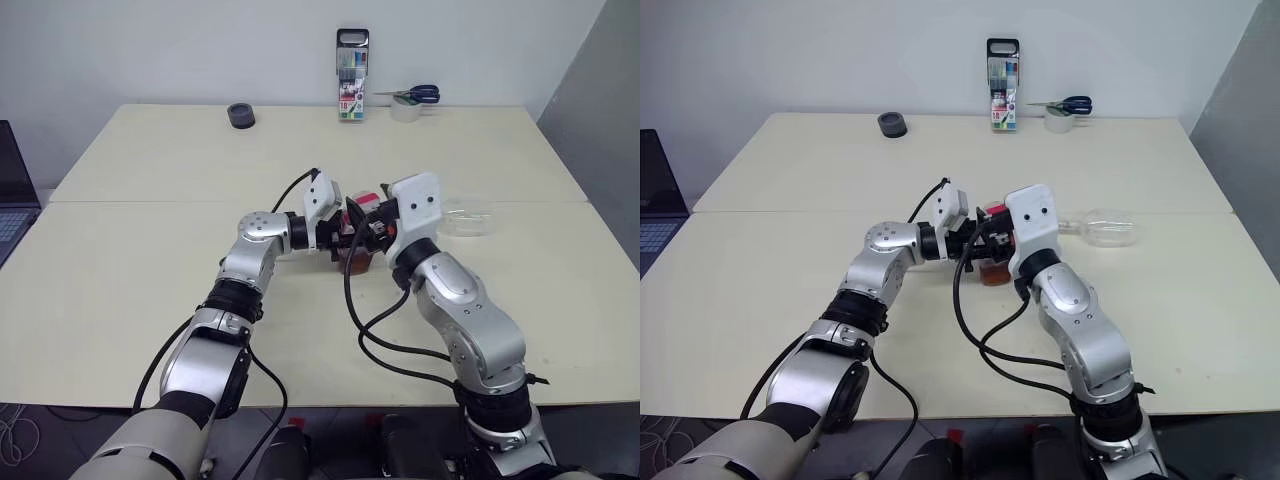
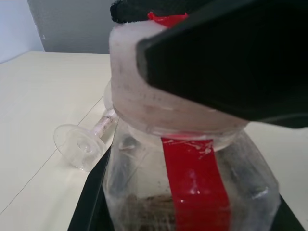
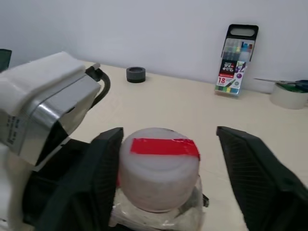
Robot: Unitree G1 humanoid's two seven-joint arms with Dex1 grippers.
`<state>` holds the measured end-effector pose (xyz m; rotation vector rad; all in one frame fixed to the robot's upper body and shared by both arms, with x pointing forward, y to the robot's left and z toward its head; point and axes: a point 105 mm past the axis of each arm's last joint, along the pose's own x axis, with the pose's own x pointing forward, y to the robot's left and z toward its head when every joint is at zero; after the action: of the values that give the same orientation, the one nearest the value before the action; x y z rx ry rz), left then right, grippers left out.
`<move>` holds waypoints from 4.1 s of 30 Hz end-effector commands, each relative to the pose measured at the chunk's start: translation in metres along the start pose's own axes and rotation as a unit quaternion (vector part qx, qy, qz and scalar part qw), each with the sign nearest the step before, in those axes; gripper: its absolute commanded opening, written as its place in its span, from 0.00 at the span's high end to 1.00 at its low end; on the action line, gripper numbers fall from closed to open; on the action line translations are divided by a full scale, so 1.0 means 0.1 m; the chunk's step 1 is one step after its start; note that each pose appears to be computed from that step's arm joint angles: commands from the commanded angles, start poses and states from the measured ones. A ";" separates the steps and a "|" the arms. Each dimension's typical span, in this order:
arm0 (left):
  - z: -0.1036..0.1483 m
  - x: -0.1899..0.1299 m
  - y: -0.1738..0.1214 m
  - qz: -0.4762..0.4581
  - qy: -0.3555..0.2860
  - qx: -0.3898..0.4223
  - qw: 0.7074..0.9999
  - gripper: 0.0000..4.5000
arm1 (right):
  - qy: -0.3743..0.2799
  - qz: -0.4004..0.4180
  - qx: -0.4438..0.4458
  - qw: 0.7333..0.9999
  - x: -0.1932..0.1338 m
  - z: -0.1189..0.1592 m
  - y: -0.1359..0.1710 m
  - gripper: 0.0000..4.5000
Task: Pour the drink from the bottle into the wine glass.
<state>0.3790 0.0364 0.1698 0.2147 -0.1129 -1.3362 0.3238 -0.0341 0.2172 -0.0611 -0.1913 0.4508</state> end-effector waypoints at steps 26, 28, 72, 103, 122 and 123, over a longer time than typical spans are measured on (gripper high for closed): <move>0.26 -0.10 -0.05 -0.041 -0.029 0.045 0.998 0.63 | -0.021 0.289 -0.052 0.956 -0.04 0.37 -0.31 0.11; 0.27 -0.10 -0.05 -0.038 -0.033 0.043 0.998 0.63 | -0.029 0.268 -0.056 0.961 -0.11 0.40 -0.33 0.04; 0.28 -0.11 -0.08 -0.041 -0.042 0.018 0.998 0.63 | -0.031 0.183 -0.048 0.982 -0.38 0.29 -0.23 0.04; 0.28 -0.15 -0.15 -0.083 -0.028 0.020 0.996 0.63 | -0.026 0.136 -0.050 0.989 -0.15 0.26 -0.28 0.04; 0.26 -0.16 -0.14 -0.080 -0.025 0.025 0.996 0.63 | -0.010 0.167 -0.029 0.985 -0.28 0.24 -0.20 0.04; 0.26 -0.15 -0.14 -0.079 -0.026 0.025 0.996 0.63 | -0.010 0.178 -0.024 0.984 -0.29 0.24 -0.16 0.04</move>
<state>0.3573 0.0445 0.1787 0.2086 -0.1106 -1.5025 0.3081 -0.0604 0.2260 -0.1402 -0.1648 0.7876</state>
